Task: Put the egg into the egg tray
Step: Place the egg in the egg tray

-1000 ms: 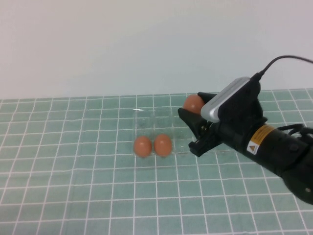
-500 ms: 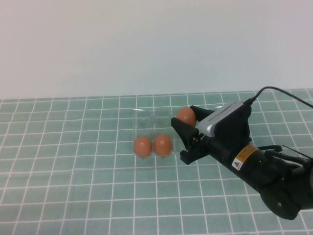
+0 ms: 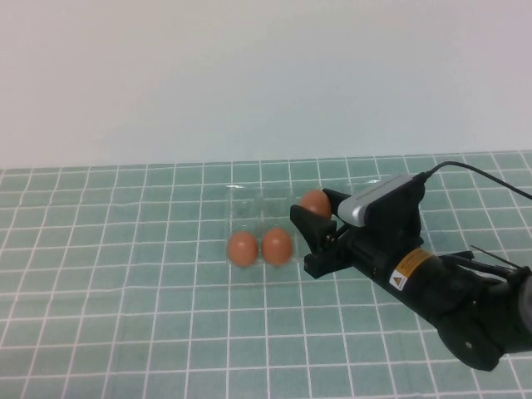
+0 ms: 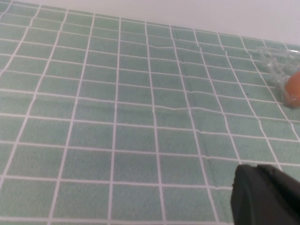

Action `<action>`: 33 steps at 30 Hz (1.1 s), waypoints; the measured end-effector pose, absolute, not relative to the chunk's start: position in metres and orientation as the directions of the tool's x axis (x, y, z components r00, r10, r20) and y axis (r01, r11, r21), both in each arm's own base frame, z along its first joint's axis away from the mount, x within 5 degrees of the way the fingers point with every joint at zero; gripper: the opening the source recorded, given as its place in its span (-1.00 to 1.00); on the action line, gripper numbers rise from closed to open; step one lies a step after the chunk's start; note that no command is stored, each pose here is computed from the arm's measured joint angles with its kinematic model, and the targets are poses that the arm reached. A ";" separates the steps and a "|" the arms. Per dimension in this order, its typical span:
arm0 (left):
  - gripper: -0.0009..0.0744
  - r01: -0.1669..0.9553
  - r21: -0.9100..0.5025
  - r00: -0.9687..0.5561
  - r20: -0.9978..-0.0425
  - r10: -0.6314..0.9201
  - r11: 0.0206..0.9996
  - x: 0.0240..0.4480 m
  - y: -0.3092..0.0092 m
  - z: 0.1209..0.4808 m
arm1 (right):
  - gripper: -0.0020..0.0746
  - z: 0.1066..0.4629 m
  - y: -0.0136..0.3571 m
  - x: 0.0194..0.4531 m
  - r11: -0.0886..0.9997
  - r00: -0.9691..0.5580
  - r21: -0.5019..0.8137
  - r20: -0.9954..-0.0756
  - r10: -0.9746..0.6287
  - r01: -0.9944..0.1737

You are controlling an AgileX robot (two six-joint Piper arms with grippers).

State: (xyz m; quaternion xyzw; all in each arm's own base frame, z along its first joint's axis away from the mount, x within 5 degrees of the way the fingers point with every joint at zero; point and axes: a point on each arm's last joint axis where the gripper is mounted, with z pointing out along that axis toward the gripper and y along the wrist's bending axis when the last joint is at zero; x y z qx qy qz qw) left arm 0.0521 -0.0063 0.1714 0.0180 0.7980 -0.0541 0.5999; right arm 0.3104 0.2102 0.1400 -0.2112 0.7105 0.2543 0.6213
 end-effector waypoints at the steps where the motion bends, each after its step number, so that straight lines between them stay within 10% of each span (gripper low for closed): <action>1: -0.98 0.094 -0.065 -0.280 -0.959 -0.036 0.994 0.052 -0.006 0.171 | 0.12 0.140 0.212 0.312 0.781 -0.134 0.095 -0.991 0.014 -0.617; 25: -0.98 0.094 -0.065 -0.280 -0.959 -0.036 0.994 0.052 -0.006 0.171 | 0.13 0.106 0.219 0.336 0.829 -0.255 0.121 -0.967 -0.027 -0.546; 33: -0.98 0.094 -0.065 -0.280 -0.959 -0.036 0.994 0.052 -0.006 0.171 | 0.41 0.106 0.219 0.336 0.834 -0.262 0.134 -0.965 -0.014 -0.536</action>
